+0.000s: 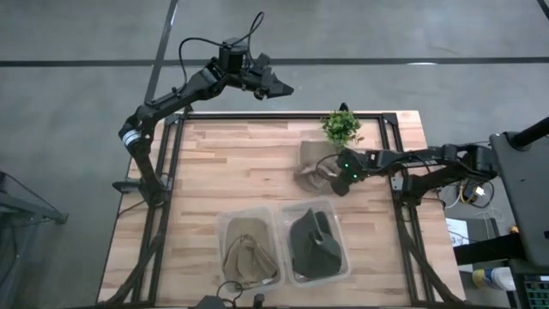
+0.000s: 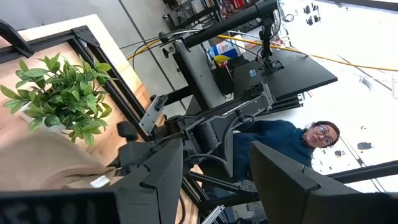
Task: Pick & Place hat
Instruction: Put the brown cap into the left transparent bin
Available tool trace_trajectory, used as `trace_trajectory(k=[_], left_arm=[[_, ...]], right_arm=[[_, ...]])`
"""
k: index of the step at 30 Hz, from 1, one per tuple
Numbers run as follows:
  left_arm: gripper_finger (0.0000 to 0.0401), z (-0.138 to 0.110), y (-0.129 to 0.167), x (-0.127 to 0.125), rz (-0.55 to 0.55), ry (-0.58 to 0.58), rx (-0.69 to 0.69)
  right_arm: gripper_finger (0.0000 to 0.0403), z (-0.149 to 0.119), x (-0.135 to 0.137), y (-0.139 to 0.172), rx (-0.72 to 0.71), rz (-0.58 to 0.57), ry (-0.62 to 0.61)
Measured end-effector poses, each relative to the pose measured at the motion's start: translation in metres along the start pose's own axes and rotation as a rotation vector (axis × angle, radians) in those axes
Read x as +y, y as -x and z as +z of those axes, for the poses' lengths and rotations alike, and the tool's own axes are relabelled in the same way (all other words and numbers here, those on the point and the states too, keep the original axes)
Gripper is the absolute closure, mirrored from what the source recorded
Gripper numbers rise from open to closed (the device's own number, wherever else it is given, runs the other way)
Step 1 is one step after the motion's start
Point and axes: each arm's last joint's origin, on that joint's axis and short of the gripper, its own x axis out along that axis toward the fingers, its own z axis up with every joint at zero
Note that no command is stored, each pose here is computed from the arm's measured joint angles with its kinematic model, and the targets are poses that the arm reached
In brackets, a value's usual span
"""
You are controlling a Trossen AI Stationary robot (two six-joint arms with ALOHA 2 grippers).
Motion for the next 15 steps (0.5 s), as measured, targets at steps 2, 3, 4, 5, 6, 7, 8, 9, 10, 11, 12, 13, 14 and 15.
trace_trajectory(k=[2,3,4,5,6,7,8,9,10,11,12,13,14,15], left_arm=[[0.0222,0.000,0.000,0.000,-0.001,0.000,0.002],[0.0222,0.000,0.000,0.000,-0.003,0.000,0.004],[0.0222,0.000,0.000,0.000,-0.003,0.000,0.004],[0.0222,0.000,0.000,0.000,-0.003,0.002,0.004],[0.0222,0.000,0.000,0.000,-0.003,0.005,0.004],[0.0222,0.000,0.000,0.000,-0.003,0.008,0.004],[0.0222,0.000,0.000,0.000,-0.003,0.013,0.005],[0.0222,-0.001,0.000,0.001,-0.006,0.019,0.012],[0.0222,-0.001,0.000,0.001,-0.013,0.031,0.023],[0.0222,-0.002,0.000,0.002,-0.017,0.047,0.038],[0.0222,-0.003,0.000,0.002,-0.019,0.061,0.053],[0.0222,-0.004,-0.001,0.003,-0.014,0.078,0.063],[0.0222,-0.005,-0.001,0.004,-0.006,0.089,0.071],[0.0222,-0.006,-0.001,0.006,0.004,0.096,0.078]], right_arm=[[0.0395,-0.006,-0.003,0.007,0.057,0.004,0.020],[0.0395,-0.009,-0.004,0.010,0.081,0.006,0.030],[0.0395,-0.012,-0.006,0.014,0.097,0.007,0.047],[0.0395,-0.014,-0.007,0.017,0.111,0.003,0.061],[0.0395,-0.016,-0.008,0.020,0.122,-0.002,0.071],[0.0395,-0.018,-0.009,0.023,0.130,-0.007,0.071],[0.0394,-0.018,-0.010,0.025,0.122,-0.005,0.058],[0.0394,-0.017,-0.010,0.028,0.101,0.004,0.044],[0.0392,-0.016,-0.010,0.030,0.083,0.012,0.023],[0.0390,-0.016,-0.010,0.033,0.069,0.020,0.001],[0.0386,-0.016,-0.010,0.035,0.057,0.027,-0.022],[0.0381,-0.016,-0.010,0.038,0.045,0.038,-0.049],[0.0374,-0.016,-0.010,0.041,0.037,0.055,-0.073],[0.0366,-0.017,-0.010,0.044,0.034,0.078,-0.093]])
